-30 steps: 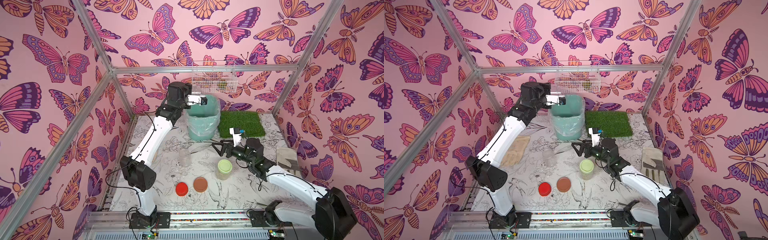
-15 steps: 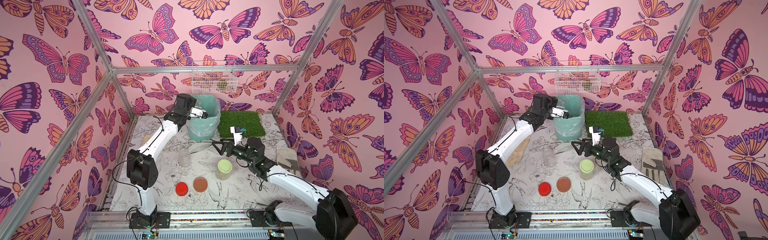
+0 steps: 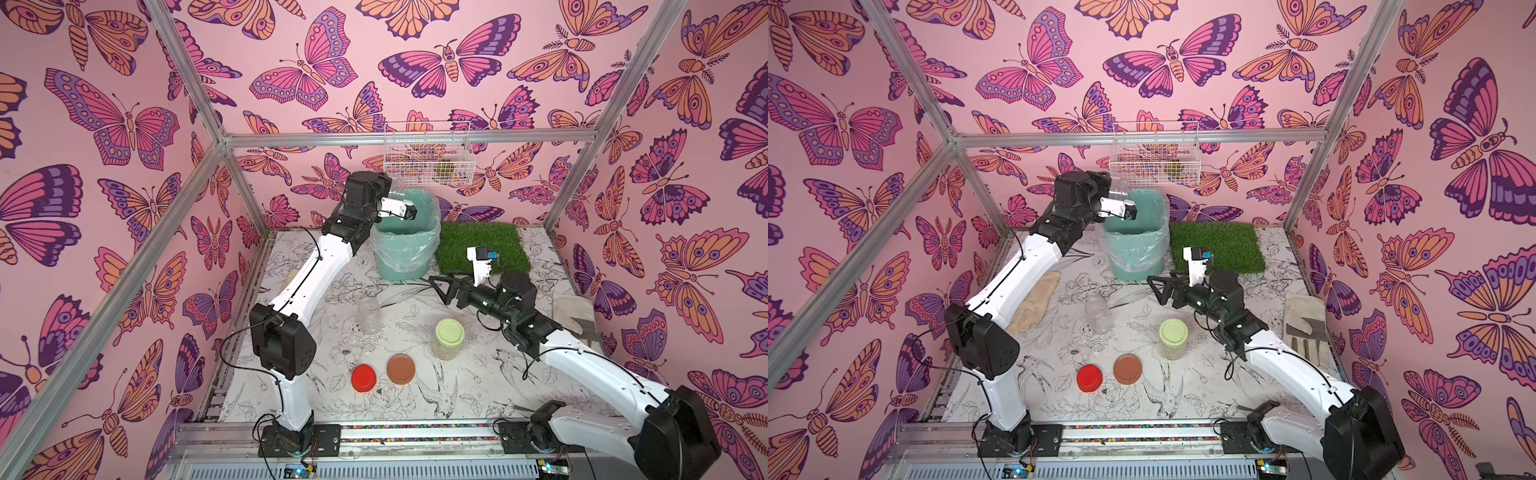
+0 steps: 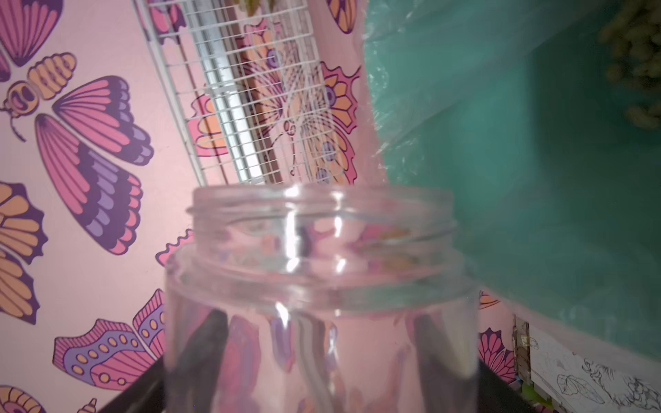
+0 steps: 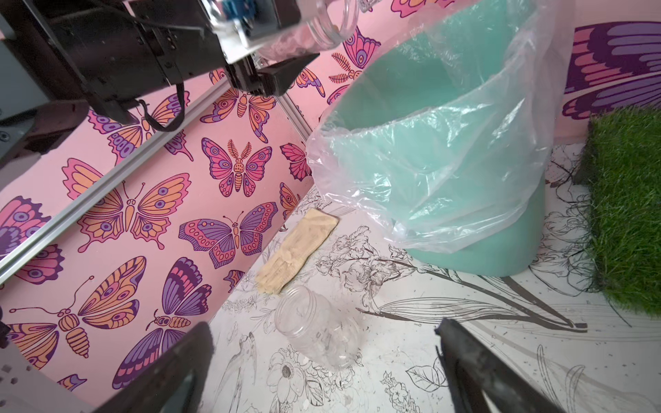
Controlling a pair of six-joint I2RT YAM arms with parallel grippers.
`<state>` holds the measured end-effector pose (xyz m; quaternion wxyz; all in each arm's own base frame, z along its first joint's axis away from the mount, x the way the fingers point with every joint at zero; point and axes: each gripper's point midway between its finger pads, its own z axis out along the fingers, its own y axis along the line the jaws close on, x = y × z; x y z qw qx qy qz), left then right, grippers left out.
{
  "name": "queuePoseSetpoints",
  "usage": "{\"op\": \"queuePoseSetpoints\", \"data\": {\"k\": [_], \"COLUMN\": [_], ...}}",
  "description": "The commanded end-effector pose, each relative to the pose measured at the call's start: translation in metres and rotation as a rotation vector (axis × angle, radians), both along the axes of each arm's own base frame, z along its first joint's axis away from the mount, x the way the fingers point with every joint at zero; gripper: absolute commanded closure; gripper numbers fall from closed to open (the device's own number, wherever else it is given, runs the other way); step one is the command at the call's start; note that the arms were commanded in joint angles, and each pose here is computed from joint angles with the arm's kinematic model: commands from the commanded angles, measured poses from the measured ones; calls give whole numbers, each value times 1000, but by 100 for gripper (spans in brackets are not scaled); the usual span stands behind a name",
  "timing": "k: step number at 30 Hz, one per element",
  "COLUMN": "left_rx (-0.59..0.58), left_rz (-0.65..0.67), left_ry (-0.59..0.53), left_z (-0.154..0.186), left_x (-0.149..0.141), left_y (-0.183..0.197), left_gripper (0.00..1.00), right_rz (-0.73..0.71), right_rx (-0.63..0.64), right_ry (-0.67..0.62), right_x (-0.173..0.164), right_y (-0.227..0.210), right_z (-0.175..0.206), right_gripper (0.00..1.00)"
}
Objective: Empty moldy peanuts from jars
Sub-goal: Pour the moldy peanuts from the jar into the trash bin.
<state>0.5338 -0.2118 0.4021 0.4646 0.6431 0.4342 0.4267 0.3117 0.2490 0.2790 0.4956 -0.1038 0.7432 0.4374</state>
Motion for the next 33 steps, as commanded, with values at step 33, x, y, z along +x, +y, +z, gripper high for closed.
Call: {"op": "queuePoseSetpoints", "data": {"k": [33], "left_rx": [-288], "left_rz": [52], "left_ry": [-46], "left_z": [46], "left_x": [-16], "left_y": [32], "left_gripper": [100], "right_rz": [-19], "right_rx": [-72], "right_ry": [-38], "right_x": [14], "right_y": [1], "right_z": [21], "right_gripper": [0]}}
